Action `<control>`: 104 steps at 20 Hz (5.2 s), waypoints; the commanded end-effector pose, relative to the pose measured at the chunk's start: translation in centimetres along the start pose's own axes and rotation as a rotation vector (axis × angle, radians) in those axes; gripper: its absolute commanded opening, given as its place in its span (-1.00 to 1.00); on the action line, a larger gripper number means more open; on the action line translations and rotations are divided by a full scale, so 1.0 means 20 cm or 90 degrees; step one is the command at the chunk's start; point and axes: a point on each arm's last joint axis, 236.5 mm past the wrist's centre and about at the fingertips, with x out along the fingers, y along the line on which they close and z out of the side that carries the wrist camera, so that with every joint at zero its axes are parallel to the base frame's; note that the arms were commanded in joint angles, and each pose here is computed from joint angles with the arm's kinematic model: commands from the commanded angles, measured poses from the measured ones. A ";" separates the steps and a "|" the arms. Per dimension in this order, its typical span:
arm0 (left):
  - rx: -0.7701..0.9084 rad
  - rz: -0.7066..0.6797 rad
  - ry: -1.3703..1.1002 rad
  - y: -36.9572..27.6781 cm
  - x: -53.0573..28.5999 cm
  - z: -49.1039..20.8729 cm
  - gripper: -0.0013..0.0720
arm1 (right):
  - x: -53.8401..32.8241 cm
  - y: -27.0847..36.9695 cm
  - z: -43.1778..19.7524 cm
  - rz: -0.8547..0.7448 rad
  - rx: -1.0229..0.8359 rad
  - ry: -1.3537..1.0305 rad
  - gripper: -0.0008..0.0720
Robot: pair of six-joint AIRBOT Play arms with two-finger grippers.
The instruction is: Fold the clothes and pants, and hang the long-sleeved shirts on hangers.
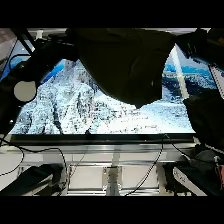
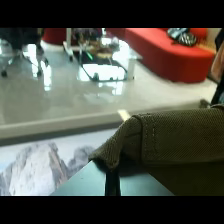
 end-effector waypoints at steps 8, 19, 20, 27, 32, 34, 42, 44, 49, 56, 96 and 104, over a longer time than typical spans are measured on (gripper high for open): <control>-0.037 0.021 -0.149 0.04 -0.01 0.26 -0.90 | 0.19 0.31 0.07 0.095 0.036 -0.092 -0.90; -0.074 0.034 -0.068 0.15 0.35 0.09 -0.91 | 0.66 0.03 0.16 0.046 0.136 -0.188 -0.91; -0.071 0.034 -0.061 0.17 0.40 0.12 -0.91 | 0.72 0.02 0.18 0.049 0.135 -0.190 -0.91; -0.014 0.048 0.022 0.35 0.66 0.06 -0.91 | 1.08 -0.03 0.28 0.115 0.184 -0.159 -0.91; 0.009 0.038 0.204 0.43 0.62 -0.30 -0.91 | 1.07 -0.19 0.15 0.113 0.154 -0.021 -0.90; 0.028 0.006 0.321 0.38 0.55 -0.52 -0.91 | 1.00 -0.31 0.02 0.087 0.134 0.080 -0.90; -0.012 -0.076 0.667 0.15 0.12 -1.40 -0.91 | 0.44 -0.72 -0.82 -0.120 0.096 0.581 -0.90; -0.012 -0.081 0.707 0.10 -0.02 -1.54 -0.91 | 0.34 -0.70 -0.89 -0.126 0.088 0.602 -0.90; -0.022 -0.093 0.769 -0.01 -0.37 -1.71 -0.91 | -0.01 -0.77 -1.24 -0.193 0.113 0.660 -0.90; -0.025 -0.132 0.788 -0.25 -0.68 -1.69 -0.91 | -0.64 -0.88 -1.84 -0.328 0.194 0.794 -0.90; -0.081 -0.031 0.247 -0.26 0.81 -1.42 -0.91 | 0.19 -1.39 -0.85 -0.443 0.369 0.038 -0.90; -0.077 0.006 0.112 -0.17 0.95 -1.35 0.38 | 0.26 -1.40 -0.53 -0.373 0.315 -0.126 0.32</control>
